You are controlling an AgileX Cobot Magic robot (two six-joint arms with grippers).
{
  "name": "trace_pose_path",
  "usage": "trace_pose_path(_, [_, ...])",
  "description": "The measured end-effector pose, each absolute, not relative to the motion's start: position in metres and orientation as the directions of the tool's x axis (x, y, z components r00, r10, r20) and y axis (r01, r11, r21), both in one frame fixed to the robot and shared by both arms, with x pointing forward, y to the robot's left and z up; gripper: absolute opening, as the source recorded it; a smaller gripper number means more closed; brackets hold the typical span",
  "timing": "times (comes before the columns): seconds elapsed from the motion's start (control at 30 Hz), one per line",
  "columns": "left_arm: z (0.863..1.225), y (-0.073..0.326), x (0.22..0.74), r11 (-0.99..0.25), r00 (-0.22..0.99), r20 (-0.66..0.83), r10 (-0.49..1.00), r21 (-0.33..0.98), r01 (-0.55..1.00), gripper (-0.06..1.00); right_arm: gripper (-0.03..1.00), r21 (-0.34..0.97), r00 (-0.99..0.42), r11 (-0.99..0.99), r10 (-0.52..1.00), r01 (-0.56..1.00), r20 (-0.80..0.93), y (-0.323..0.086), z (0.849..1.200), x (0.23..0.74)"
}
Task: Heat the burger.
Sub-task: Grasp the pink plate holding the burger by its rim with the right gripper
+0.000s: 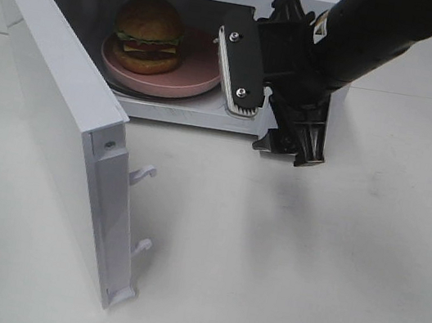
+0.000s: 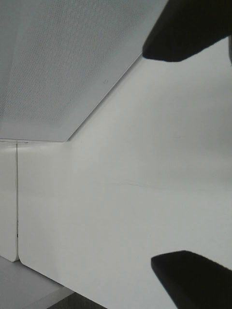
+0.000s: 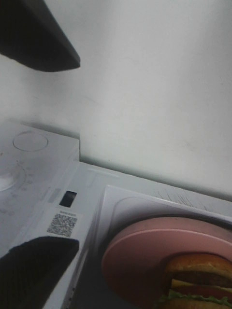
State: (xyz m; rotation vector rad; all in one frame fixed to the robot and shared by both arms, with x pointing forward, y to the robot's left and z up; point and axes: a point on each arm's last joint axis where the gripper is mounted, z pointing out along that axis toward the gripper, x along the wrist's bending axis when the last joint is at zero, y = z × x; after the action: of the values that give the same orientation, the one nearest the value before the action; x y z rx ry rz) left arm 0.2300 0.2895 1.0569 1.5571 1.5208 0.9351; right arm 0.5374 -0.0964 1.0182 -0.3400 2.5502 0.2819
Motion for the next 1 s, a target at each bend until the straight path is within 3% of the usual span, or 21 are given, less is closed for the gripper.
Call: trace_pose_path(1.0, [1.057,0.289,0.230,-0.009,0.025,-0.003,1.000,0.894,0.449,0.99,0.86,0.200,-0.803,0.946,-0.093,-0.256,-0.589,-0.038,0.976,0.604])
